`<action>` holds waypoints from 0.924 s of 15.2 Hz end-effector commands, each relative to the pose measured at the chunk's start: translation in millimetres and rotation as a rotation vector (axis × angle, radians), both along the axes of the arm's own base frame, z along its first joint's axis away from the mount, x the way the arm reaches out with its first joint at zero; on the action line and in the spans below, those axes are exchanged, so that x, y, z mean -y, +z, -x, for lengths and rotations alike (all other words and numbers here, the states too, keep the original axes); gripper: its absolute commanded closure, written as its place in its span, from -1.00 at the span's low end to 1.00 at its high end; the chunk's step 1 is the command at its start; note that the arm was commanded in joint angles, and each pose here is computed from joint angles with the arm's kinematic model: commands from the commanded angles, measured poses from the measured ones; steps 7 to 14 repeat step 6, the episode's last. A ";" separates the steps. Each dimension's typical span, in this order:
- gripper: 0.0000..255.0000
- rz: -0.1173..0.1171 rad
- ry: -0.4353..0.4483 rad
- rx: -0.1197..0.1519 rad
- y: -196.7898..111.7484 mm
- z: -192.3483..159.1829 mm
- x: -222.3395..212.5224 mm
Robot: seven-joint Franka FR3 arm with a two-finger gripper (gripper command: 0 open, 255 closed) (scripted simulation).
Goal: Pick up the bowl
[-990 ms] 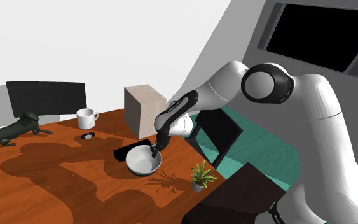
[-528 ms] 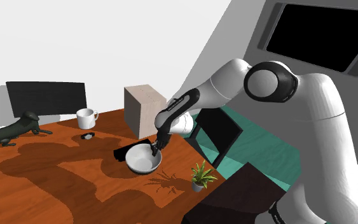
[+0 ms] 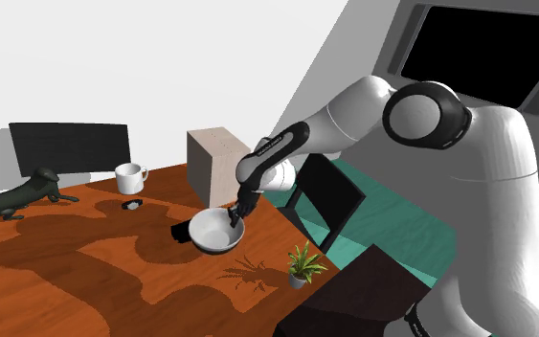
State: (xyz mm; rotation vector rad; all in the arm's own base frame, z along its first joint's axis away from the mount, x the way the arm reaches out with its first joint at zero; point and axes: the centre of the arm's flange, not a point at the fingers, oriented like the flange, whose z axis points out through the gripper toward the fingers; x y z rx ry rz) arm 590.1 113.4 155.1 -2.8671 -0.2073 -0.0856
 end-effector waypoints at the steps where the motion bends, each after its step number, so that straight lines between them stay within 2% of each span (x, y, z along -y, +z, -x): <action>1: 1.00 0.000 0.000 0.000 11.4 -0.8 -0.3; 4: 1.00 0.000 0.000 0.000 27.3 -0.8 -0.3; 14: 1.00 0.000 0.000 0.000 28.1 -0.8 -0.3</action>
